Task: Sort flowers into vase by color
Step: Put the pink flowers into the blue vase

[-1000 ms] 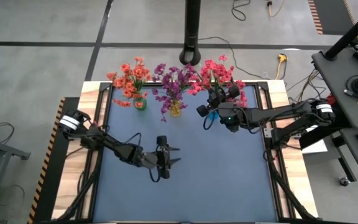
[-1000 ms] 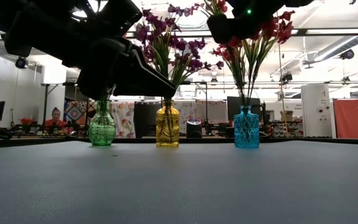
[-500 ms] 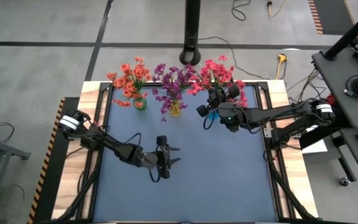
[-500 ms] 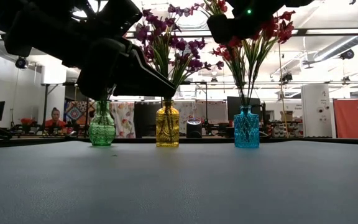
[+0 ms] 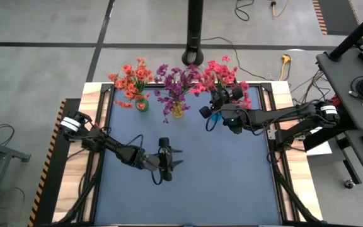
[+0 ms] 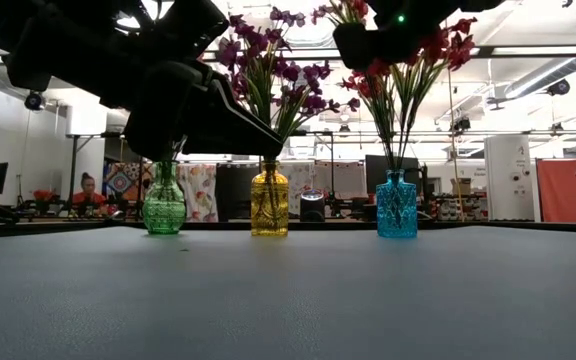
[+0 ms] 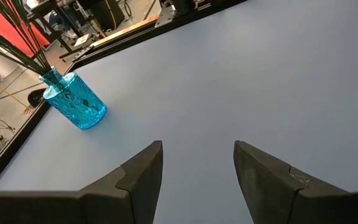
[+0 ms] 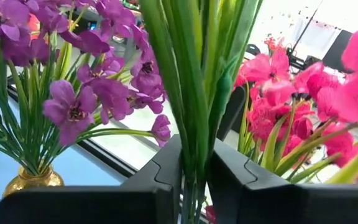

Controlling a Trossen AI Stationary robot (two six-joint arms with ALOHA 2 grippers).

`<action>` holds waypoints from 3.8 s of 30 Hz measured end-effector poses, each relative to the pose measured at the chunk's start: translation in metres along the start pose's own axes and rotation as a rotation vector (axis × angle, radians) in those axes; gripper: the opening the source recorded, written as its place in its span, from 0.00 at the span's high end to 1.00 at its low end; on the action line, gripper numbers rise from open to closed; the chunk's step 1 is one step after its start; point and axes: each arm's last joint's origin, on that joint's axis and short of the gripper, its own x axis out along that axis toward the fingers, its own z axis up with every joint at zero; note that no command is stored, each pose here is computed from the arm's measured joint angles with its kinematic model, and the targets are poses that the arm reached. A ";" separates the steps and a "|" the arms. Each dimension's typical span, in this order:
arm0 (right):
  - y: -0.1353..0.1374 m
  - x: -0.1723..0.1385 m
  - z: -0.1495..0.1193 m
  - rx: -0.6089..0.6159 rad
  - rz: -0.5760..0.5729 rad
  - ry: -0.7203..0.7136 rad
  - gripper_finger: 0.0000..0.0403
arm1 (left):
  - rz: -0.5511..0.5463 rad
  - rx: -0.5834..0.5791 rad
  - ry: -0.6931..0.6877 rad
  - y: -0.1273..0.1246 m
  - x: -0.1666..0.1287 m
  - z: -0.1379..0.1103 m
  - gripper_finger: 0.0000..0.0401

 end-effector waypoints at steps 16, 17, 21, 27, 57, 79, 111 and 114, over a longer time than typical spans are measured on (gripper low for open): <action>-0.004 0.004 -0.003 0.040 -0.076 0.022 0.67 | 0.008 0.000 0.001 0.000 0.000 0.000 0.55; -0.005 0.004 -0.003 0.039 -0.091 0.022 0.66 | 0.008 0.000 0.001 0.000 0.000 0.000 0.55; -0.005 0.004 -0.003 0.023 -0.104 0.023 0.62 | 0.008 0.000 0.001 0.000 0.000 0.000 0.55; -0.006 0.004 -0.003 0.015 -0.120 0.024 0.61 | 0.008 0.000 0.001 0.000 0.000 0.000 0.55; -0.008 0.004 0.007 0.046 -0.098 0.011 0.96 | 0.006 0.007 0.013 0.000 0.000 -0.001 0.55; -0.007 0.006 -0.014 0.106 -0.132 0.033 0.94 | 0.006 0.004 0.012 0.000 0.000 -0.001 0.55; -0.006 0.005 -0.027 0.072 -0.131 0.048 0.93 | 0.006 0.002 0.011 0.000 0.000 -0.001 0.55; -0.006 0.005 -0.027 0.074 -0.130 0.047 0.93 | 0.006 0.003 0.011 0.000 0.000 -0.001 0.55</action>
